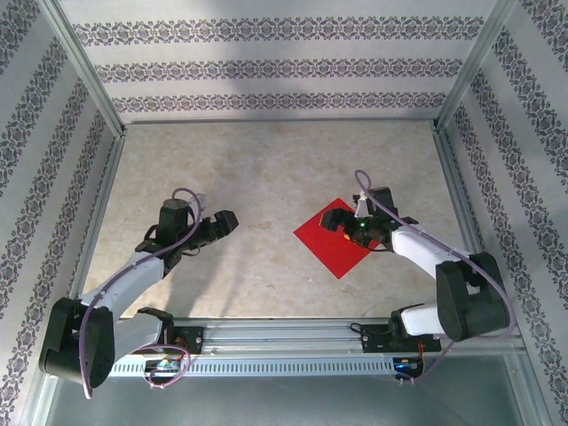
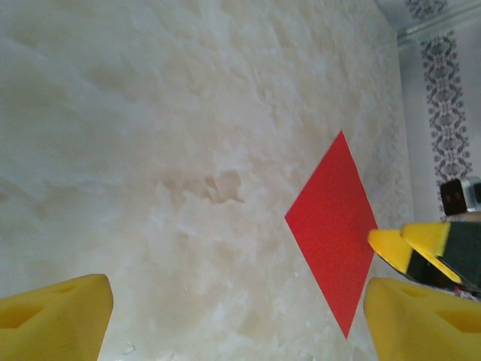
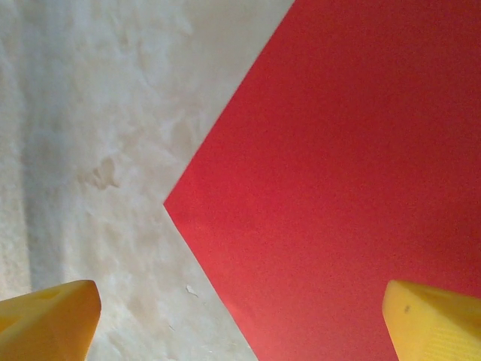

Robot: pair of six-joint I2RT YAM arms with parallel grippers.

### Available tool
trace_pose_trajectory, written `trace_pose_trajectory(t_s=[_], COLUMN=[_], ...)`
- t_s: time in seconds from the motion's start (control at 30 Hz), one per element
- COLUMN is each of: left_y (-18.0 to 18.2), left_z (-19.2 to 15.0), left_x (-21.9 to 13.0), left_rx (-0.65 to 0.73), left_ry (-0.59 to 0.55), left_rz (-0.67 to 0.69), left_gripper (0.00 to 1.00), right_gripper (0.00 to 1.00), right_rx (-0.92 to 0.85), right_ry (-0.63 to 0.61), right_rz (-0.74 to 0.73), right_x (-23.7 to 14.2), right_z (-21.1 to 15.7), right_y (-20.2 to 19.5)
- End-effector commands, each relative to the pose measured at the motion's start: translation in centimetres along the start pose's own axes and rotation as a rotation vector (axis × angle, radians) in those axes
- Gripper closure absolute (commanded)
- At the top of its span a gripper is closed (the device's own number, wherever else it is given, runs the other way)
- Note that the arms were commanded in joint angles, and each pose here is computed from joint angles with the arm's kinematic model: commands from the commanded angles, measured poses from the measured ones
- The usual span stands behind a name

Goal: Fold a paper plane with a square sheet of paper (fold left side to right side)
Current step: Move the square sheet of paper to the center of the table.

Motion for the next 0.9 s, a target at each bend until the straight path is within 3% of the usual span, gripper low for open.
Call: trace_pose_trajectory(t_s=[0.0, 0.2, 0.5, 0.87], left_y=[-1.4, -1.6, -0.5, 0.0], left_z=[0.4, 0.5, 0.7, 1.4], left_x=[0.8, 1.3, 0.0, -2.2], left_rx=[0.011, 0.003, 0.02, 0.057], left_ry=[-0.015, -0.025, -0.046, -0.092], left_rz=[-0.04, -0.034, 0.072, 0.164], left_gripper=[0.14, 0.2, 0.2, 0.19], right_gripper=[0.03, 0.04, 0.14, 0.21], right_rx=[-0.05, -0.08, -0.172, -0.508], right_ry=[-0.036, 0.014, 0.225, 0.524], right_rz=[-0.008, -0.074, -0.053, -0.045], right_x=[0.6, 2.9, 6.3, 10.2], right_z=[1.2, 0.1, -3.6, -10.1], right_y=[1.9, 0.5, 1.5, 6.1])
Point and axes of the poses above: each hand's point on the last joint's axis, 136 mm out from that joint toward the fingers, its own x axis out along the fingers, its own y axis along the line the jaws close on, z = x × y, the point moved 1 cm from there along -x, back along the fingers, and after that the axes turned 13 degrees about x, right-handed, at the moved point
